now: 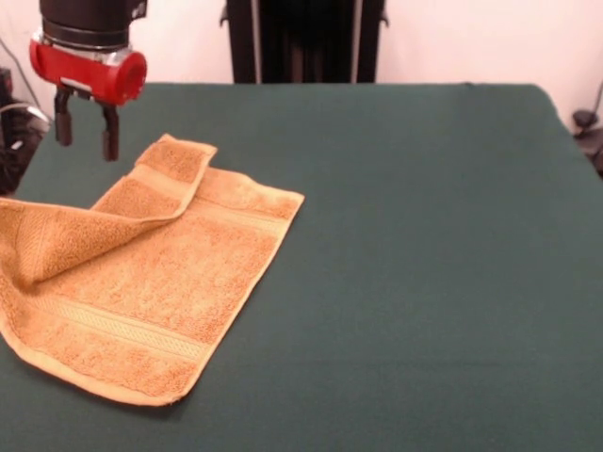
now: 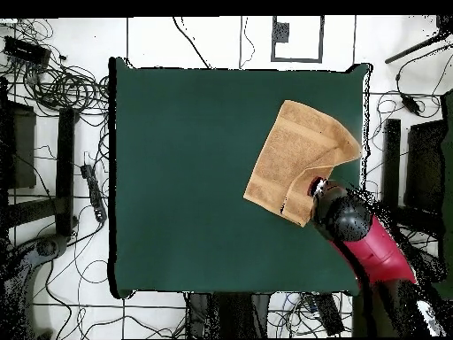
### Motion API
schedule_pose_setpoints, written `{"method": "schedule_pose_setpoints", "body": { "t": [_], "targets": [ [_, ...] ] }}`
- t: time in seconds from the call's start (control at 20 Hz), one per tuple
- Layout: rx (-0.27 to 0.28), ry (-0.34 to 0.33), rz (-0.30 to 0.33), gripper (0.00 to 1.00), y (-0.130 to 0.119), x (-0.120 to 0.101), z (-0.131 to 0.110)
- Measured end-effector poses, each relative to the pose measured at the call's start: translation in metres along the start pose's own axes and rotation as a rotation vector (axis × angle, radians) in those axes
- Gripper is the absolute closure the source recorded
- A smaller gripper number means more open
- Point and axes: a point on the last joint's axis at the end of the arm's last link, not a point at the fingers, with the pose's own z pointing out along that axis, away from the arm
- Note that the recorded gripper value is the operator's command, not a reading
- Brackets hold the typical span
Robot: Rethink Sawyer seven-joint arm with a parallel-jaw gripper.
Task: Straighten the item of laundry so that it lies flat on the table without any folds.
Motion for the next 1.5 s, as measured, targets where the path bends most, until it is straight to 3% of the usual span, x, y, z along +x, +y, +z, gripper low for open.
{"method": "schedule_pose_setpoints", "body": {
  "t": [0.15,0.5,0.8,1.5],
  "targets": [
    [-0.008,0.053,-0.064,0.00,-0.009,0.005,-0.002],
    [-0.021,0.162,-0.130,0.00,-0.037,0.015,-0.010],
    [0.001,0.168,-0.156,0.00,-0.058,0.017,-0.013],
    [-0.002,0.153,-0.156,0.00,-0.060,0.011,-0.017]
  ]
}}
